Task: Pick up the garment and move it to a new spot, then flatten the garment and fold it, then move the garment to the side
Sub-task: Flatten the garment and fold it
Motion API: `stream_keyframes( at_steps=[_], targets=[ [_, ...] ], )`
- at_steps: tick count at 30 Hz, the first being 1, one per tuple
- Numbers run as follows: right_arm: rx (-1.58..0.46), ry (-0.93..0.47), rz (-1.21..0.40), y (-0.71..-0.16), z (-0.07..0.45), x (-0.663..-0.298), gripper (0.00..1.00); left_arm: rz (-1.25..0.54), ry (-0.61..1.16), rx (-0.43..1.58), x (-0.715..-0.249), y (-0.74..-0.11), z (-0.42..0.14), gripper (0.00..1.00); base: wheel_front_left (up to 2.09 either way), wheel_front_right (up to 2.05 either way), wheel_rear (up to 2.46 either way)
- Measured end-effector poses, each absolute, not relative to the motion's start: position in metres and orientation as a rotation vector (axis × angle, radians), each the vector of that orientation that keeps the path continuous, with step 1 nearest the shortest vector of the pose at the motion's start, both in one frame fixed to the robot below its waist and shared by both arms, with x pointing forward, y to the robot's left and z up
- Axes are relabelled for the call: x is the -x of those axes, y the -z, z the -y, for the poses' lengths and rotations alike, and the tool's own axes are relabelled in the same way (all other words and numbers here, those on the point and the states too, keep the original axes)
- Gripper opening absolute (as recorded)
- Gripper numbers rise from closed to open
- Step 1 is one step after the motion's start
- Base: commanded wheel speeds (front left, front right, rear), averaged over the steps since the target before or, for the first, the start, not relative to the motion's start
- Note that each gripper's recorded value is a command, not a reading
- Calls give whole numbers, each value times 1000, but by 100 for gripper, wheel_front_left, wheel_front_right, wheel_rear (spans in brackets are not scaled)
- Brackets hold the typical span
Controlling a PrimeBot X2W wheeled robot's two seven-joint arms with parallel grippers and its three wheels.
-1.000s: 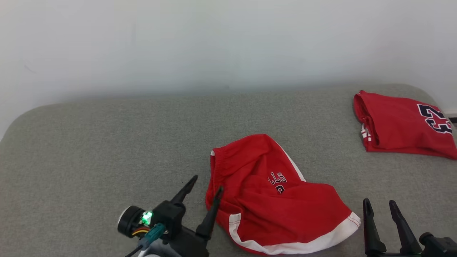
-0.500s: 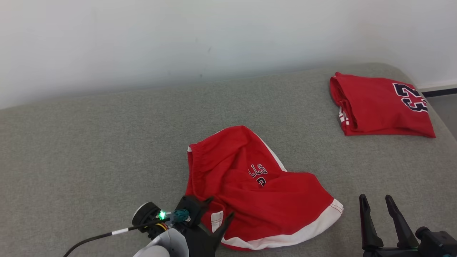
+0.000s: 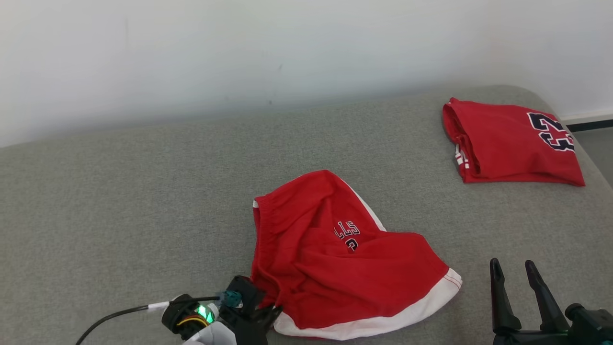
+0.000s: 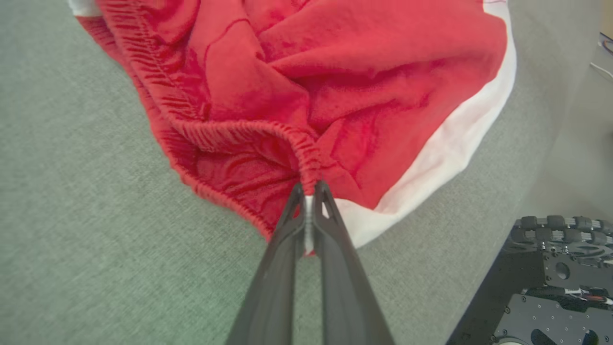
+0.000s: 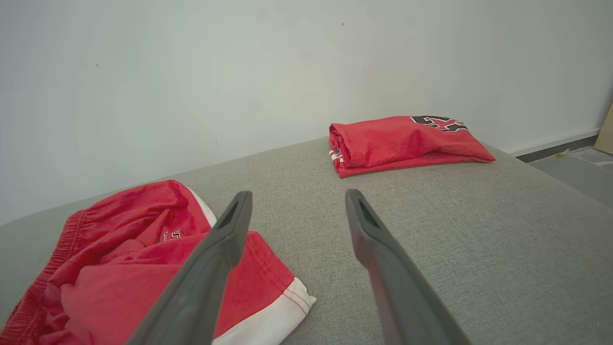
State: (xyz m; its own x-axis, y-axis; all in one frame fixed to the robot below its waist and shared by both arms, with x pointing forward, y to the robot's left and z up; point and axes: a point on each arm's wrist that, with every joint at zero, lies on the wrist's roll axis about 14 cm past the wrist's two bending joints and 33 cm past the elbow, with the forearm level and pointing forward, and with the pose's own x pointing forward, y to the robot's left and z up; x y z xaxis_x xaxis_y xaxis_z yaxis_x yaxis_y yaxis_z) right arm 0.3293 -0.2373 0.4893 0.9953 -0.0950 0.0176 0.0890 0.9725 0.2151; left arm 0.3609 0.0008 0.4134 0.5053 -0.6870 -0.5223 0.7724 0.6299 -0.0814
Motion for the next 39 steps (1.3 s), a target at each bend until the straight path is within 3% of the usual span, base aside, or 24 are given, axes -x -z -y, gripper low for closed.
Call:
stream_keyframes(
  at_steps=[10, 20, 21, 22, 31, 39],
  targets=[
    [-214, 54, 34, -492, 227, -338, 100, -387, 653, -25, -383, -435, -46, 0, 0, 0, 0],
    [-218, 14, 23, -490, 214, -344, 100, -375, 448, 116, -354, -413, -88, 0, 0, 0, 0],
    [-218, 7, 24, -490, 212, -344, 100, -355, 431, 129, -351, -414, -89, 59, 0, 0, 0],
    [-218, 7, 24, -490, 212, -344, 100, -355, 431, 129, -351, -414, -89, 100, 0, 0, 0],
    [-207, -30, 48, -499, 204, -348, 100, -104, 282, 172, -371, -477, -114, 100, 0, 0, 0],
    [-206, -42, 80, -509, 201, -346, 100, 9, 155, 156, -365, -501, -153, 100, 0, 0, 0]
  ],
)
